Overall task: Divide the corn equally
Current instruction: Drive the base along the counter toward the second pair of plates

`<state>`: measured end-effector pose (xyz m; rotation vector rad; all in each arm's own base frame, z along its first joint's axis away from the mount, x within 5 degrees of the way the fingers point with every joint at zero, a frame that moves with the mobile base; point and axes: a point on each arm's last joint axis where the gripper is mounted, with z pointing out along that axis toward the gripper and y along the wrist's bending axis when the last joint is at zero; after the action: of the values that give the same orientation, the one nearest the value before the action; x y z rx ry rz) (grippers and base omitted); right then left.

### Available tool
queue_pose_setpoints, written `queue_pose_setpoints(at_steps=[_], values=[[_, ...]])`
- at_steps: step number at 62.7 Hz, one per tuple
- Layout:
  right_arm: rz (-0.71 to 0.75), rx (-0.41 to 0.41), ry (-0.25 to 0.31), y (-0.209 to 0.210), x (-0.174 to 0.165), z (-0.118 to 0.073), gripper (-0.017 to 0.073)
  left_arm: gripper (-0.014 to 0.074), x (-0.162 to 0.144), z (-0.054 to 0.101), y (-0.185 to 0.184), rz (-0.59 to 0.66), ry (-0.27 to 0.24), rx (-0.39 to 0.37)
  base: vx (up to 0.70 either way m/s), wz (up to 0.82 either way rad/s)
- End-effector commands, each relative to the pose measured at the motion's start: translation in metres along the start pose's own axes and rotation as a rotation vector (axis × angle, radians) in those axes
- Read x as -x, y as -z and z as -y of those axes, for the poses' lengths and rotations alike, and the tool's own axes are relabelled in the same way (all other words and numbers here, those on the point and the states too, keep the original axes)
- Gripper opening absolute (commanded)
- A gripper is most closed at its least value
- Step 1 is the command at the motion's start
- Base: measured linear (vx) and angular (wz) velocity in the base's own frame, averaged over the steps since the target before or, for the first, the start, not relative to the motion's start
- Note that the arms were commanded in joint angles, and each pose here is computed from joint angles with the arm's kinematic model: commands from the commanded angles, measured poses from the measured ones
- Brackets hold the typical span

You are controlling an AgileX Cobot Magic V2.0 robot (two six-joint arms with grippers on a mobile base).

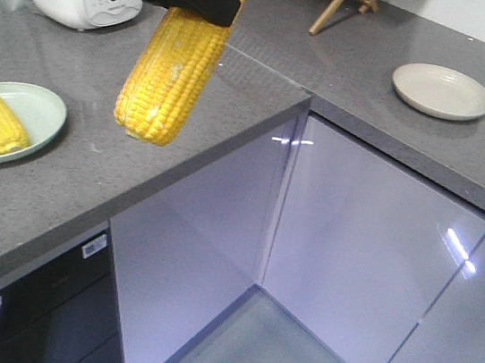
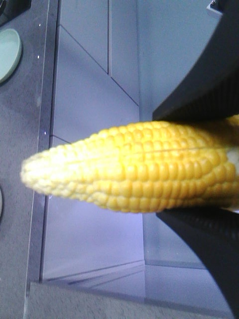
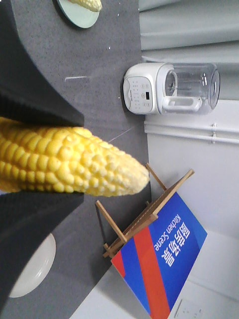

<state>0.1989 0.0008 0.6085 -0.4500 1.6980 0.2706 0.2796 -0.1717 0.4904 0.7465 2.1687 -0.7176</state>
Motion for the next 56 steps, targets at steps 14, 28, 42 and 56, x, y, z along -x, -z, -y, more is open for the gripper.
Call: queue_pose_setpoints(at_steps=[14,28,42,56], values=[[0.035,0.005,0.016,0.0088,0.0056,-0.007,-0.0004,-0.0007,0.0089,0.0138,0.0229,0.113,-0.018,-0.026,-0.04,-0.31],[0.035,0.005,0.016,0.0088,0.0056,-0.007,-0.0004,-0.0007,0.0089,0.0138,0.0229,0.113,-0.018,-0.026,-0.04,-0.35],[0.035,0.005,0.016,0.0088,0.0056,-0.007,-0.0004,-0.0007,0.0089,0.0138,0.0229,0.113,-0.018,-0.026,-0.04,-0.34],[0.035,0.005,0.016,0.0088,0.0056,-0.007,-0.0004,-0.0007,0.0089,0.0138,0.0229,0.113,-0.018,-0.026,-0.04,-0.32]])
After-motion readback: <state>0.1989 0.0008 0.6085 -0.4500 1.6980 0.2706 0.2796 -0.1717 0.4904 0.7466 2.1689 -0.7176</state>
